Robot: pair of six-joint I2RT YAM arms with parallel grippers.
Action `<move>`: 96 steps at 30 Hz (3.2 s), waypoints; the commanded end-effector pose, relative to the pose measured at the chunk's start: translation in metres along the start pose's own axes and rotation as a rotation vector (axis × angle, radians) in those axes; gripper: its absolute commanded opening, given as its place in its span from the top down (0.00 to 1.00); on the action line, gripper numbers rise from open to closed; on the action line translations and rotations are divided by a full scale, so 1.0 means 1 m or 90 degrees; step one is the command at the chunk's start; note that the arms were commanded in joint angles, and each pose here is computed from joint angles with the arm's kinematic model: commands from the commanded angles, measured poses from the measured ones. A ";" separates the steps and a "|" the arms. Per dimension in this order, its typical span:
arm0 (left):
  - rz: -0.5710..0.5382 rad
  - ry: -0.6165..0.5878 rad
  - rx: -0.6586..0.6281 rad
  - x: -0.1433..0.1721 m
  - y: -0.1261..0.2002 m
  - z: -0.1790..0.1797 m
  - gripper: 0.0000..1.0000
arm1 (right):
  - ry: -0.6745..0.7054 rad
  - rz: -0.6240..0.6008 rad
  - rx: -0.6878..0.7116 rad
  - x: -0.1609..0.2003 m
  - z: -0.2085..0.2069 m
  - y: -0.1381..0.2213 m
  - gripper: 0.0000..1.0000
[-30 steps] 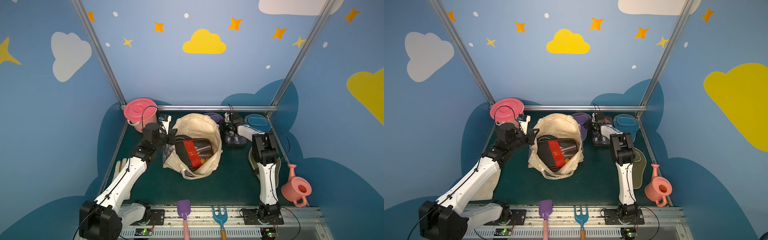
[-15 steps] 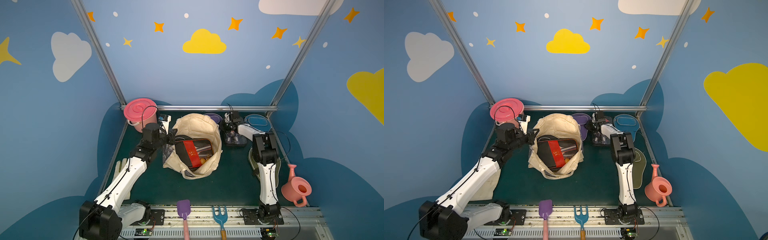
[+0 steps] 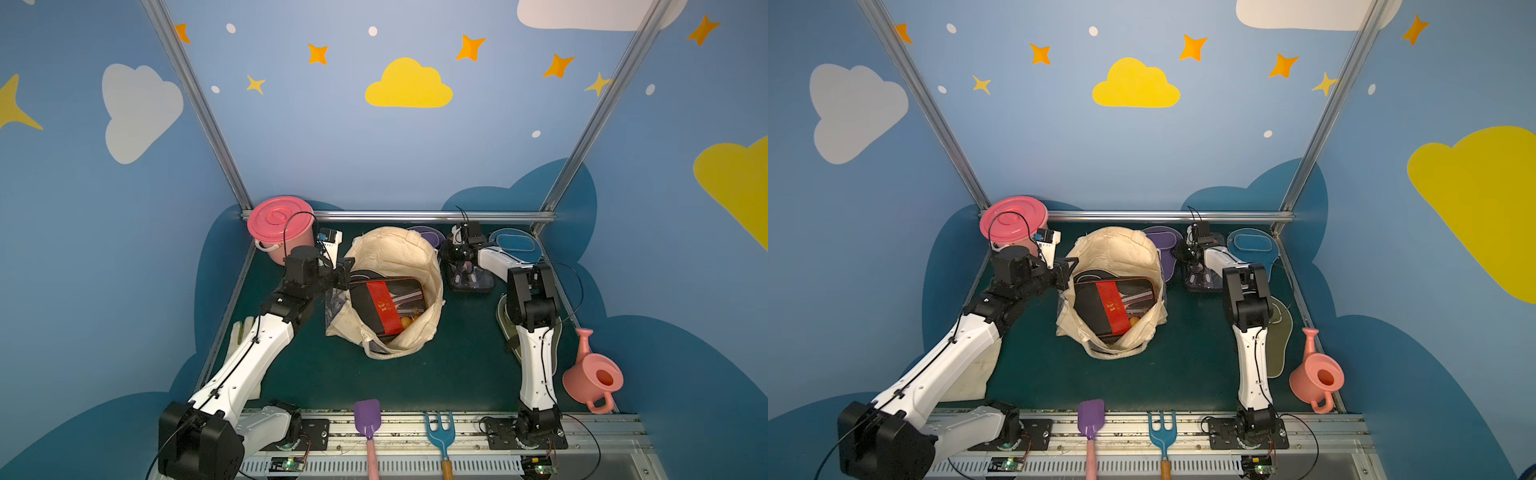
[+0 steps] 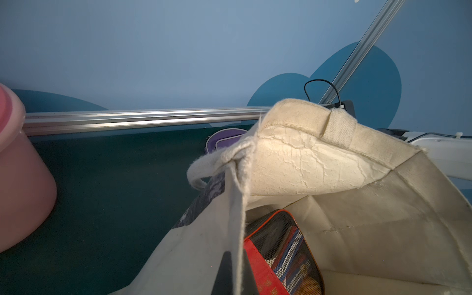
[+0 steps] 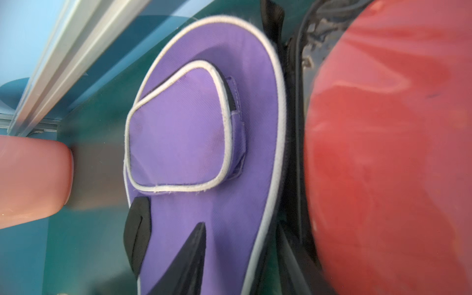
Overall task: Remove the ping pong set from the canvas bag
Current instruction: Place the ping pong set at the center of the board, then adjust the canvas bag at the center of the board, then adjust the ping pong set at the center of the board.
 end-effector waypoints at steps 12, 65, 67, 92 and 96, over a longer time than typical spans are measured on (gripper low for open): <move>-0.028 -0.009 -0.027 -0.016 0.025 -0.004 0.96 | 0.028 -0.049 -0.030 -0.032 0.029 0.047 0.53; 0.011 0.062 -0.034 -0.027 0.034 0.010 0.96 | -0.010 0.100 0.016 0.030 0.010 -0.010 0.66; 0.013 0.063 -0.033 -0.027 0.033 0.010 0.96 | -0.011 0.102 0.022 0.031 0.007 -0.010 0.66; 0.009 0.054 -0.029 -0.026 0.036 0.009 0.96 | 0.064 0.107 0.077 0.011 0.000 -0.014 1.00; 0.006 0.054 -0.028 -0.028 0.036 0.009 0.96 | 0.082 0.118 0.096 0.009 -0.005 -0.011 1.00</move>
Point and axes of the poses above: each gripper's point midway between its finger pads, its own y axis back along the fingers, its own z axis along the line the jaws close on, x = y × z, the point moved 6 cm from there along y, back along the fingers
